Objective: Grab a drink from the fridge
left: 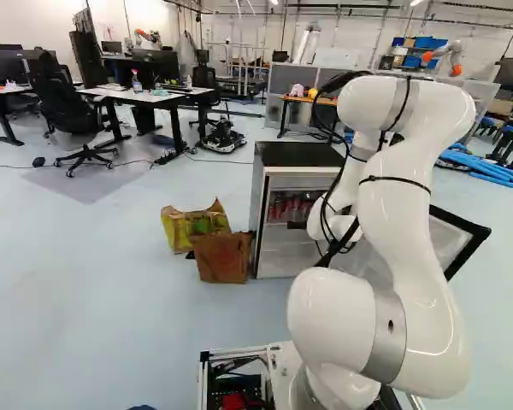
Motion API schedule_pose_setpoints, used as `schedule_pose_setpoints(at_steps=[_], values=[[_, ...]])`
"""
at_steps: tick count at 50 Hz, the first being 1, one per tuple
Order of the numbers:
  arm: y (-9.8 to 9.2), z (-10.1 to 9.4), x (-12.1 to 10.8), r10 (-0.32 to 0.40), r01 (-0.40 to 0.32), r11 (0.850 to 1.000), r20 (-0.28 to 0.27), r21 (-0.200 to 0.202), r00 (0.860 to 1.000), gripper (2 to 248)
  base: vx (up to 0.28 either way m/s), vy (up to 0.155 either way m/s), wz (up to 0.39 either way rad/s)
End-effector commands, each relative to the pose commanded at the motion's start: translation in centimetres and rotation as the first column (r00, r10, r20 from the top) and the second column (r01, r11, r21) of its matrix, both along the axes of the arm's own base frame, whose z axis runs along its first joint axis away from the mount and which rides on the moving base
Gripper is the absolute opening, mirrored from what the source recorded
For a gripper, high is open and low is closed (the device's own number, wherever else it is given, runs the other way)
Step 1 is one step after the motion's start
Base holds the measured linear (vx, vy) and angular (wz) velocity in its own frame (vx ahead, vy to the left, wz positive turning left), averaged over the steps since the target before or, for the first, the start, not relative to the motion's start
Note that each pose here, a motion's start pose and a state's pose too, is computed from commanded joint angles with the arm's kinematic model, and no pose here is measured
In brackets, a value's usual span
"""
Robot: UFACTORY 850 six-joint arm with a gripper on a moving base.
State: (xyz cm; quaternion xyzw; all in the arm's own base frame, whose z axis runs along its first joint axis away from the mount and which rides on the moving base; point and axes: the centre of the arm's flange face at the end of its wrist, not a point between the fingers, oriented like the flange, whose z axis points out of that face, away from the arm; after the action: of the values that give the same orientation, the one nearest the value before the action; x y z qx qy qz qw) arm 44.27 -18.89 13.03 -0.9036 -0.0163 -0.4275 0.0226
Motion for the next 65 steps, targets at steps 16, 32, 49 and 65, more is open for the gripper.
schedule_pose_setpoints(at_steps=[16,32,49,65], values=[[-0.4,-2.0,1.9,0.051,-0.051,0.999,0.049,0.006,0.998,247,0.000,0.000,0.000],[-0.8,-4.3,3.5,0.095,-0.096,0.995,0.079,0.009,0.992,247,0.000,0.000,0.000],[-1.2,-6.6,5.2,0.139,-0.141,0.990,0.121,0.011,0.983,247,0.000,0.000,0.000],[-1.5,-8.9,6.8,0.178,-0.183,0.983,0.166,0.011,0.970,247,0.000,0.000,0.000]])
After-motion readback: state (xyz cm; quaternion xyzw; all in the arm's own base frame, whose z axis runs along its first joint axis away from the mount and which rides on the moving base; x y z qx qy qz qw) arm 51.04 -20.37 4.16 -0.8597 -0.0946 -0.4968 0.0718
